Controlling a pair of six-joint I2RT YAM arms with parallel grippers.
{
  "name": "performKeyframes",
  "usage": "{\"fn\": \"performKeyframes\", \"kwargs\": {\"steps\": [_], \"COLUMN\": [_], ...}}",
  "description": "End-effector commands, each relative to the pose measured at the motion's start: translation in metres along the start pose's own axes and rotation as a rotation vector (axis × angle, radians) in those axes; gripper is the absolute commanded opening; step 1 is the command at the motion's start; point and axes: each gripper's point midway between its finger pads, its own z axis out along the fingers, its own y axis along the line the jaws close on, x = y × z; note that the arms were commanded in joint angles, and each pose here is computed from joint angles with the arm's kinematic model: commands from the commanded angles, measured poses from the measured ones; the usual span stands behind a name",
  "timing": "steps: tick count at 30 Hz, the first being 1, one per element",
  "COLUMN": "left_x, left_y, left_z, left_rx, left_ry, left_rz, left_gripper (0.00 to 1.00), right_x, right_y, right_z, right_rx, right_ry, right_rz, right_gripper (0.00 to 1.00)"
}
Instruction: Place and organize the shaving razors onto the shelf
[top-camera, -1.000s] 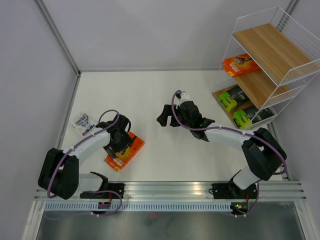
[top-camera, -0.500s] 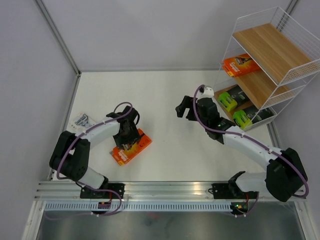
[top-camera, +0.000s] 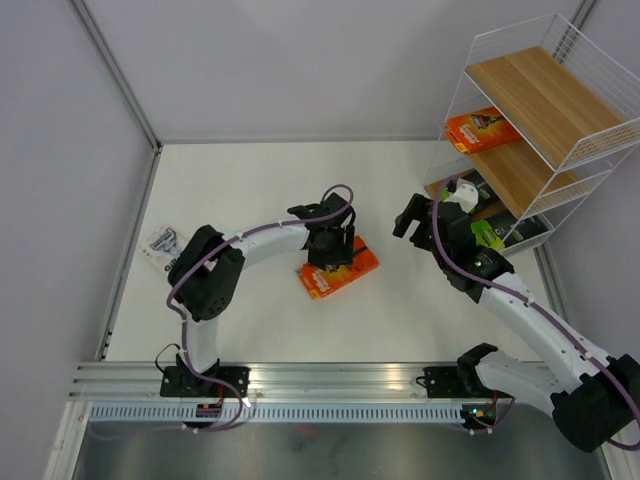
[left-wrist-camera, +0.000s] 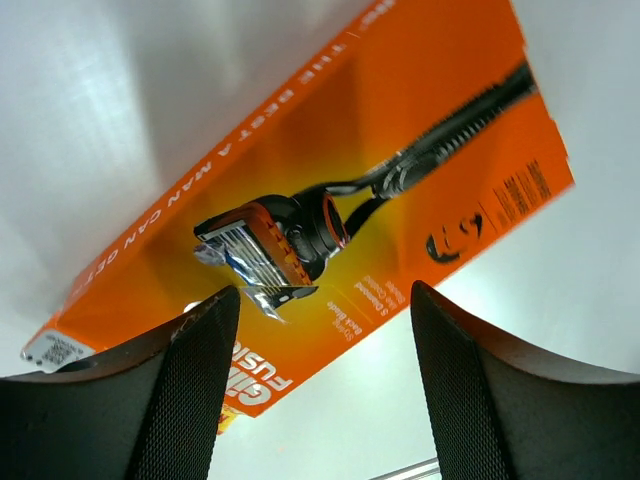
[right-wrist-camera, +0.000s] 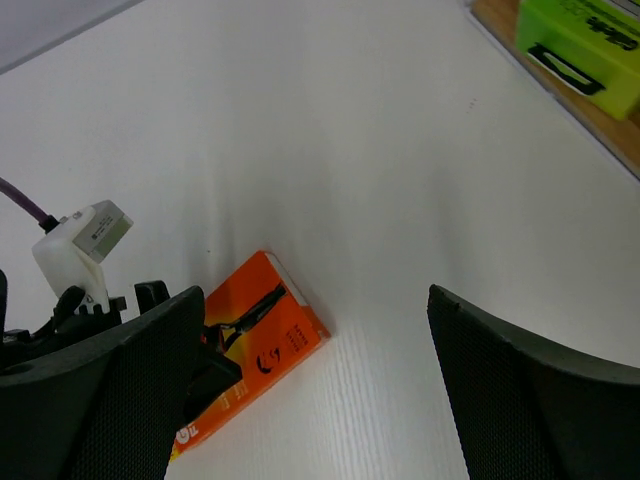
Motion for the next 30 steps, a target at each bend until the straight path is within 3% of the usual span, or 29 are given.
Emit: {"fn": "performKeyframes", "kwargs": {"steps": [1,6,9,19,24,30], "left_x": [0.01,0.02,0.021,-0.023,-0.036,-0.029], "left_y": [-0.069,-0.102,-0.106,-0.129,-0.095,-0.041], "left_z": [0.04,0.036,0.029,-0.061,-0.095,-0.091], "left_rx": [0.262,0.322,0.335,0.468,0.509,0.528], "left_ry": [0.031,0.028,0.023,-0.149,-0.171,-0.171], "left_rz": [0.136,0.281,0.288,0.273,0.15,-0.001], "left_gripper": [0.73,0.72,0.73,0.79,0.8,0.73], "right_x": [-0.004,-0.018,-0.016,-0.006,0.017,0.043], "right_y": [-0.039,-0.063,-0.069,-0.056,-0.047,-0.033], "right_z": [-0.025,-0.053,-0.06,-0.06,-0.046,-0.016], "right_rx": [0.141,0.198,0.197,0.109,0.034,-0.035], "right_ry": [0.014,-0.045,-0.059,-0.016,0.03,0.11], "right_rz": [0.041,0.091,0.108,0.113,0.107,0.039], "right_gripper": [0.98,0.98,0.98,0.98,0.98,0.98]}}
